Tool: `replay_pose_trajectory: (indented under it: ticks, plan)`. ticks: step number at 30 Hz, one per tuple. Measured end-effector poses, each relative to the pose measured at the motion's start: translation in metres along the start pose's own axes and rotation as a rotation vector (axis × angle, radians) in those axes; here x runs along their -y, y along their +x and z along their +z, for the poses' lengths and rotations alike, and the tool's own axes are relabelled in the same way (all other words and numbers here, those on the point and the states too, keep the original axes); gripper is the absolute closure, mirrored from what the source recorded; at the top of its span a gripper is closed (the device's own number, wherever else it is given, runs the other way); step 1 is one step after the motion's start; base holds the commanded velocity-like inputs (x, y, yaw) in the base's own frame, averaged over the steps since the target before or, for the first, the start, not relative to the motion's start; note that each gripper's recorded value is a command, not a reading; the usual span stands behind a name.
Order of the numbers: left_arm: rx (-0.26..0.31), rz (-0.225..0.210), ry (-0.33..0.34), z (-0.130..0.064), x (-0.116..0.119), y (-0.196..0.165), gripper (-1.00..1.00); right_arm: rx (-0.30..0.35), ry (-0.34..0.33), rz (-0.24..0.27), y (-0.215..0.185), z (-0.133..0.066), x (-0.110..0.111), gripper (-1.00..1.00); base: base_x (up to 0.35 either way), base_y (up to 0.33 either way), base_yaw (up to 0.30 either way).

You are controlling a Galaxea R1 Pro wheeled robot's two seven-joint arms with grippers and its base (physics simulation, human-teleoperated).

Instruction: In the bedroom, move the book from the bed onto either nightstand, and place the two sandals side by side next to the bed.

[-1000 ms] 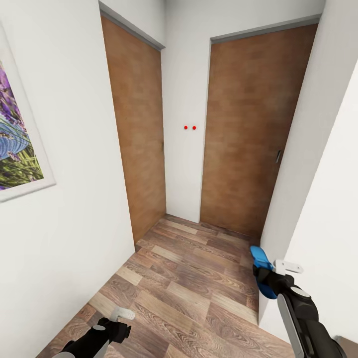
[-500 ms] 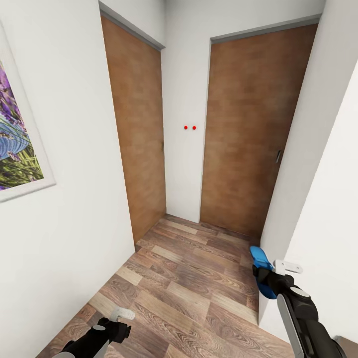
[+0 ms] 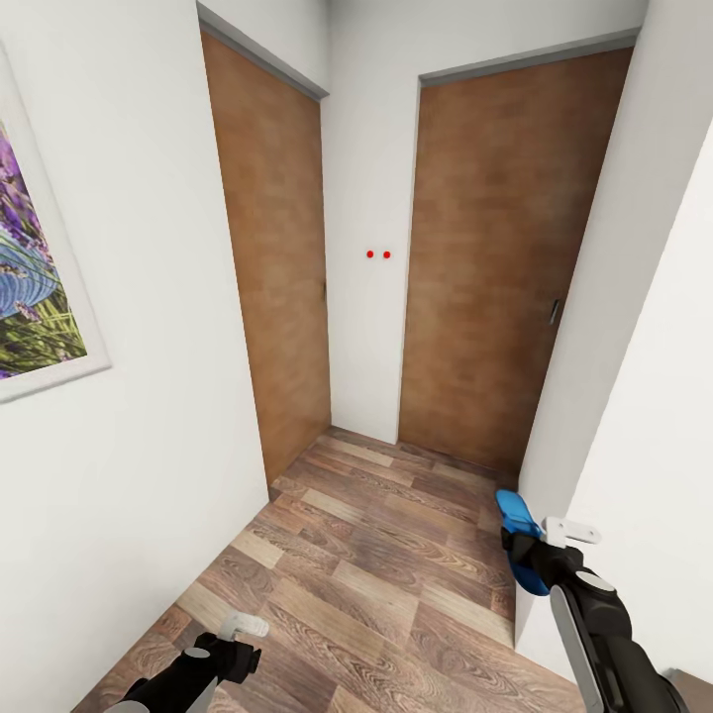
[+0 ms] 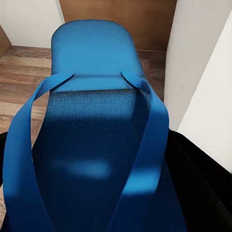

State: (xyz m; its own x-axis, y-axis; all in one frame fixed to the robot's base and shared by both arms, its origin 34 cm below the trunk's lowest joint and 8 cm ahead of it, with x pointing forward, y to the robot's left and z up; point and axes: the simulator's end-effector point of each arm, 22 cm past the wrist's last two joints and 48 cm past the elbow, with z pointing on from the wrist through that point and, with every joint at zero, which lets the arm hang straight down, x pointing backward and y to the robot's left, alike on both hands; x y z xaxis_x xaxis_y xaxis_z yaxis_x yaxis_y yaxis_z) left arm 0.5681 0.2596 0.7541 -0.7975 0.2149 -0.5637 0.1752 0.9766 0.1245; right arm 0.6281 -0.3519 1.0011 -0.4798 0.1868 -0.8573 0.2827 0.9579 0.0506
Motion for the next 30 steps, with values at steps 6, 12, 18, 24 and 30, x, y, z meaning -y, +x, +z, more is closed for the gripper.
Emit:
replay_pose_trajectory:
  ticks: [6,12,18,24,30]
  plan:
    - [0.0,0.0,0.0,0.0,0.0,0.0,-1.0,0.0,0.0,-0.001,0.0,0.0,-0.0004,1.0,0.0,0.0,0.0]
    - [0.0,0.0,0.0,0.0,0.0,0.0,-1.0,0.0,0.0,-0.001,-0.0001,0.0,-0.0004,1.0,0.0,0.0,0.0]
    - [0.0,0.0,0.0,0.0,0.0,0.0,-1.0,0.001,-0.001,-0.001,-0.0002,0.0,-0.0006,1.0,0.0,0.0,0.0]
    - [0.0,0.0,0.0,0.0,0.0,0.0,-1.0,0.0,-0.003,-0.002,0.0001,-0.0001,-0.0015,1.0,0.0,0.0,0.0]
    - [0.0,0.0,0.0,0.0,0.0,0.0,-1.0,0.0,-0.003,-0.003,0.0001,-0.0001,-0.0019,1.0,0.0,0.0,0.0]
